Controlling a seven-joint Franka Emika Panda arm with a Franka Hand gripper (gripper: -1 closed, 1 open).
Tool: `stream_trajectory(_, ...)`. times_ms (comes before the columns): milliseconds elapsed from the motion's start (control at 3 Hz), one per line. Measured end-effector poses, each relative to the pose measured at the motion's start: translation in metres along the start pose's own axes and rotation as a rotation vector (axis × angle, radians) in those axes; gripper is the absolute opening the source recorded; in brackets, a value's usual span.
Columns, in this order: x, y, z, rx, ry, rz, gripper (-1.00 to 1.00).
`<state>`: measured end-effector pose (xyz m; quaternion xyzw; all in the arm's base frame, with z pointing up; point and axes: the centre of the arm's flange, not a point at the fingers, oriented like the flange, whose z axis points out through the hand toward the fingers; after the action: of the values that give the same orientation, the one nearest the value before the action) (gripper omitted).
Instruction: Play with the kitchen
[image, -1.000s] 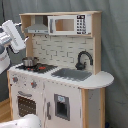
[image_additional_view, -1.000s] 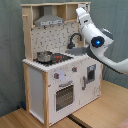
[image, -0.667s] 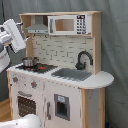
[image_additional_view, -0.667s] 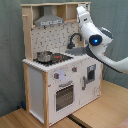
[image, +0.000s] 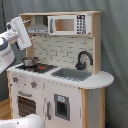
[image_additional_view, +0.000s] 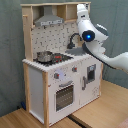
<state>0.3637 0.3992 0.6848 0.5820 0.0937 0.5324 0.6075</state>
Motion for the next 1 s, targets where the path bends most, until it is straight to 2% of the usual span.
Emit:
stream_trajectory(333, 0.003, -0.008, 0.028, -0.044, -0.048, 0.027, 1.0)
stream_trajectory(1000, 0.012, -0.022, 0.072, -0.12, -0.114, 0.081, 1.0)
